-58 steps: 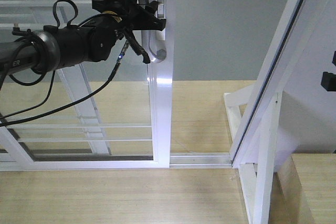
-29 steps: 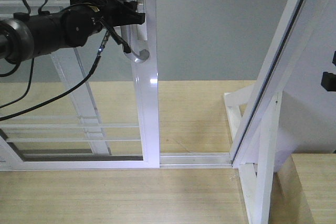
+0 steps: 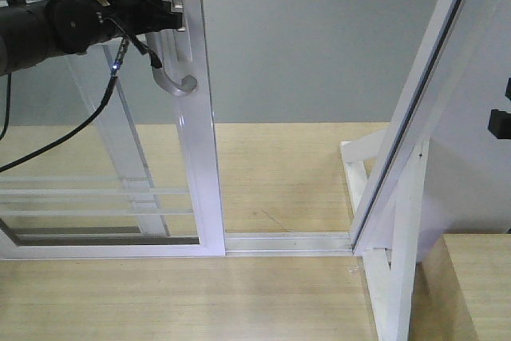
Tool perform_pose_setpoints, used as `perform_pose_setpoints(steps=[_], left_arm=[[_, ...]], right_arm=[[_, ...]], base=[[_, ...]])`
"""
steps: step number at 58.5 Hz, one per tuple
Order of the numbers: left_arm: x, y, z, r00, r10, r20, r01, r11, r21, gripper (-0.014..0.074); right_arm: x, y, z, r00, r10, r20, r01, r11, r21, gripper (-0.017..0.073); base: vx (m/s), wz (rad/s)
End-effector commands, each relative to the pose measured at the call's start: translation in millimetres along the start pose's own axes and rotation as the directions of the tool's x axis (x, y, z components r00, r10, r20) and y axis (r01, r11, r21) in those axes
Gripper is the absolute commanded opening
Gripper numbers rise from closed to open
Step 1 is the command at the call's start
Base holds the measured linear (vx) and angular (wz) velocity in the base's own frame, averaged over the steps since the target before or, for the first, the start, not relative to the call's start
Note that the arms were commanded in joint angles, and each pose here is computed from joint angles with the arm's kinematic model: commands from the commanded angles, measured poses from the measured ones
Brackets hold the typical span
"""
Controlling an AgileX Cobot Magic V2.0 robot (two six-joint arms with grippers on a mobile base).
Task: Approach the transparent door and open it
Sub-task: 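Pull the handle with the left gripper, sliding the glass door open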
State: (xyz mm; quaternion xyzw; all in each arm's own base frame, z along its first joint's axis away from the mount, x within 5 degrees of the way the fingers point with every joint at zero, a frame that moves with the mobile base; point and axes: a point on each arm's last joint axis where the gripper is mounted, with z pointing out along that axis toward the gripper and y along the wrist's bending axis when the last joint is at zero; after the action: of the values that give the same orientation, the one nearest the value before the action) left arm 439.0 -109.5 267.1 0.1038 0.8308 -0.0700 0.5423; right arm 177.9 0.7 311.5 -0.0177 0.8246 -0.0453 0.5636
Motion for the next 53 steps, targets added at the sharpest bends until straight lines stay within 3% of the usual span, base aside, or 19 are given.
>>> perform_pose_setpoints(steps=[1, 22, 39, 53], left_arm=[[-42.1, 17.0, -28.4, 0.987, -0.016, 0.159, 0.023, 0.999, -0.047, 0.0447], [-44.8, 53.4, -48.1, 0.996, -0.042, 0.076, 0.049, 0.995, -0.092, 0.0447], [-45.0, 63.3, -65.0, 0.996, 0.084, -0.032, -0.087, 0.99, -0.112, 0.0447], [-34.2, 78.9, -70.7, 0.985, 0.081, -0.154, -0.1, 0.988, -0.121, 0.0447]], right_arm=[[-16.3, 0.0, -4.3, 0.995, -0.01, 0.1, 0.012, 1.0, -0.015, 0.0406], [-16.3, 0.0, -4.3, 0.995, -0.01, 0.1, 0.012, 1.0, -0.015, 0.0406], [-16.3, 0.0, -4.3, 0.995, -0.01, 0.1, 0.012, 1.0, -0.015, 0.0406], [-16.3, 0.0, -4.3, 0.995, -0.01, 0.1, 0.012, 1.0, -0.015, 0.0406]], base=[[0.0, 0.0], [0.0, 0.0], [0.0, 0.0], [0.0, 0.0]])
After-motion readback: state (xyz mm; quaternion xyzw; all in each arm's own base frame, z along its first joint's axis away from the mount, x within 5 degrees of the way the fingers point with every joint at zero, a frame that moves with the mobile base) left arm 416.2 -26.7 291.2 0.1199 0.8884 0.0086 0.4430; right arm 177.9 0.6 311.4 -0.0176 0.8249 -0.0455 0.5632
